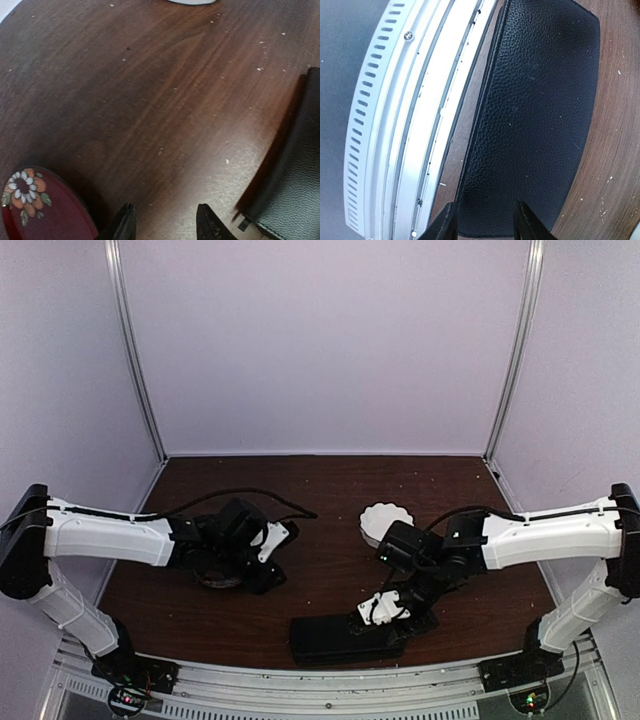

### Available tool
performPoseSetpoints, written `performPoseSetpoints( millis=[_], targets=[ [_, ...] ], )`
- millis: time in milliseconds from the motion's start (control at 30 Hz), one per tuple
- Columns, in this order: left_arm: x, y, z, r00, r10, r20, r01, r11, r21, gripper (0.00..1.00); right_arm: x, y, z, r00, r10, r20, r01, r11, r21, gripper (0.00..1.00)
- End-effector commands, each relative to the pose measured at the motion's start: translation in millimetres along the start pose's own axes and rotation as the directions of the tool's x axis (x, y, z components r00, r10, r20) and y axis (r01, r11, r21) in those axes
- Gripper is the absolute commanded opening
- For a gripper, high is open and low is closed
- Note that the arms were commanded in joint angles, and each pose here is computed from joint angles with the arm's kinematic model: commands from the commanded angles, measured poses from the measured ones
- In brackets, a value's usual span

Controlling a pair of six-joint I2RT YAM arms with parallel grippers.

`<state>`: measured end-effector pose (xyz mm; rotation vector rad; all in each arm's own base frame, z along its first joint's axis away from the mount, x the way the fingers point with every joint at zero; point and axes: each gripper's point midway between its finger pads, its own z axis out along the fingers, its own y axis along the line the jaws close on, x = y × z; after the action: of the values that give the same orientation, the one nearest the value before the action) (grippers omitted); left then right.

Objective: Sort the hair-cutting tools

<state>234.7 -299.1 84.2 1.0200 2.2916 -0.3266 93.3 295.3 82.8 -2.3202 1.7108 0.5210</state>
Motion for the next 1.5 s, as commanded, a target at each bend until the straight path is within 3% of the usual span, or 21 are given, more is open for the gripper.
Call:
performPoseSetpoints(
  millis=[0, 167, 600, 867, 1100, 1267, 1467],
  targets=[
    [1, -42, -5, 1.000, 0.014, 0.008, -0.015, 0.971, 0.239, 0.45, 1, 0, 5, 1.000, -0.020, -0.016, 0.021, 0.999, 0.036, 0.40],
    [26, -58, -10, 0.995, 0.096, -0.010, -0.090, 0.961, 0.263, 0.44, 10, -2, 15, 0.999, -0.021, -0.041, 0.023, 0.999, 0.049, 0.42],
    [64, -83, 12, 0.980, 0.150, -0.128, -0.095, 0.928, 0.359, 0.39, 12, -9, 31, 0.996, -0.052, -0.073, 0.060, 0.992, 0.115, 0.41],
    [81, -73, -5, 0.979, 0.064, -0.191, -0.003, 0.953, 0.303, 0.35, 6, -14, 22, 0.998, -0.043, -0.056, 0.051, 0.986, 0.158, 0.40],
    [104, -105, -24, 0.965, 0.038, -0.260, 0.076, 0.905, 0.418, 0.36, -2, -17, 15, 0.998, -0.025, -0.053, 0.034, 0.984, 0.177, 0.46],
    [107, -117, -22, 0.968, 0.033, -0.248, 0.085, 0.888, 0.452, 0.37, 2, -16, 23, 0.994, -0.045, -0.099, 0.066, 0.972, 0.225, 0.51],
    [103, -121, -9, 0.967, 0.040, -0.251, 0.081, 0.888, 0.453, 0.24, 2, -19, 31, 0.989, -0.043, -0.138, 0.079, 0.960, 0.267, 0.50]
  ],
)
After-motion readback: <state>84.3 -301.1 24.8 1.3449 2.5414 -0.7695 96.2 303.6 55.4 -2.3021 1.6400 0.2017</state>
